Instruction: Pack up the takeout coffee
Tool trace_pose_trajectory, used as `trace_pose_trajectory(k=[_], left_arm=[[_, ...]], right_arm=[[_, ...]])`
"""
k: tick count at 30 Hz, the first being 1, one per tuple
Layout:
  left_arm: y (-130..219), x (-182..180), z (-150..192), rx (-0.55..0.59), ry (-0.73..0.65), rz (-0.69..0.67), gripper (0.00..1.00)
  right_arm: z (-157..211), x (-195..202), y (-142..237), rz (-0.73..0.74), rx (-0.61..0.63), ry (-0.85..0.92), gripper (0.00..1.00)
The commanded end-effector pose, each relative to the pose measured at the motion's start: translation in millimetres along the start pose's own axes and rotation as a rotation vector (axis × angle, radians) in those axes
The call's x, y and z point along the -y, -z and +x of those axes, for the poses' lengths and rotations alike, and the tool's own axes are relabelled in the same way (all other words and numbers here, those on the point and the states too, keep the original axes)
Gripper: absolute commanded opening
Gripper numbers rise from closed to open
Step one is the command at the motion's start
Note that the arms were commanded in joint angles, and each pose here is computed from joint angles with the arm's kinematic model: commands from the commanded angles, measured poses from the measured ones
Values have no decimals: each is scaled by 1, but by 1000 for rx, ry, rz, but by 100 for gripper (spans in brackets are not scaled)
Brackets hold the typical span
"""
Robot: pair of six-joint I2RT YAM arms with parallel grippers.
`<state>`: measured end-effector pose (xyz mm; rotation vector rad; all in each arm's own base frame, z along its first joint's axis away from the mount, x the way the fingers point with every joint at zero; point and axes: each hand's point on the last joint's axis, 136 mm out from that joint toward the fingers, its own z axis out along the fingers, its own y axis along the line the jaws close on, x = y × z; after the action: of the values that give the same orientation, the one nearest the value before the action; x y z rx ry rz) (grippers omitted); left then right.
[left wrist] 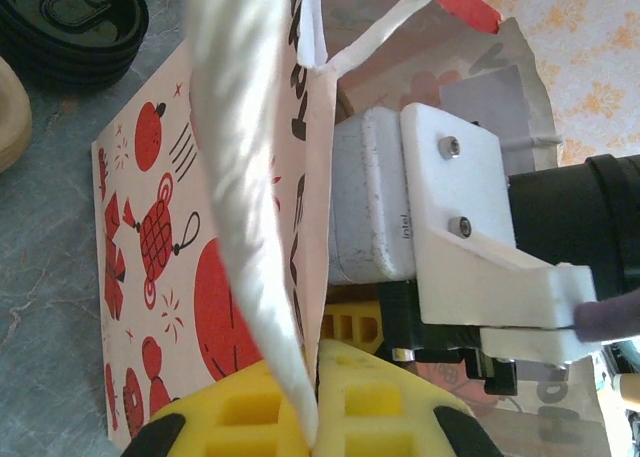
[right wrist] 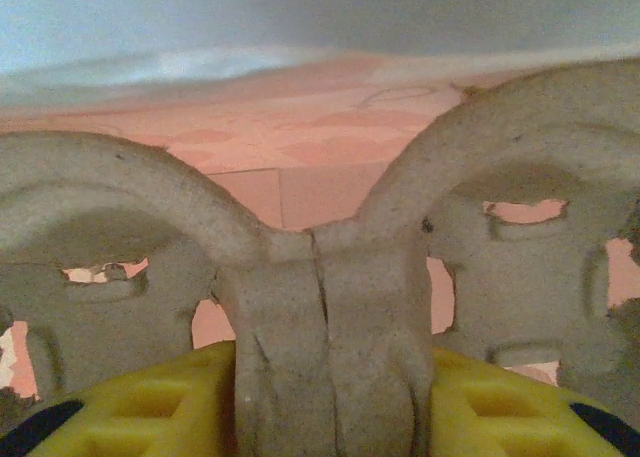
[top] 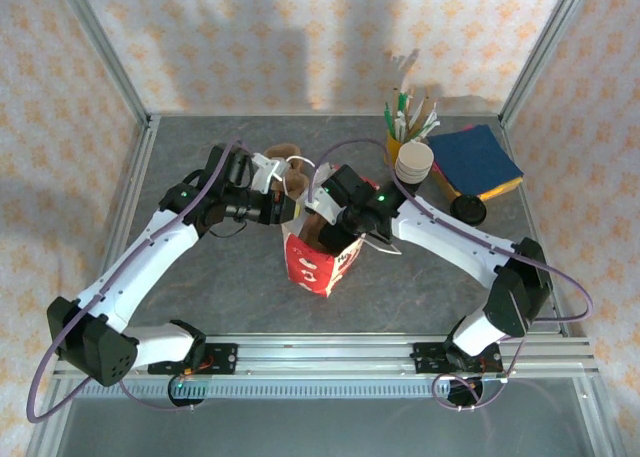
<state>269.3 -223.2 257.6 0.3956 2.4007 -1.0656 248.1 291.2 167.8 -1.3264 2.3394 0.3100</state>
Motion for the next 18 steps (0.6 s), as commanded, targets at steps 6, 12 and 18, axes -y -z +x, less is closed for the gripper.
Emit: trace_pose_trajectory(k=[6,12,18], left_arm=[[9,9,-12,62,-22,35,1],[7,9,-13,58,-19,33,1],[6,6,-10,49,-19,23,1]], right_arm=[[12,-4,-17,0,-76,-2,45],[15,-4,-29,4,-98,1,48],[17,-5,-29,-1,-106,-5,59]])
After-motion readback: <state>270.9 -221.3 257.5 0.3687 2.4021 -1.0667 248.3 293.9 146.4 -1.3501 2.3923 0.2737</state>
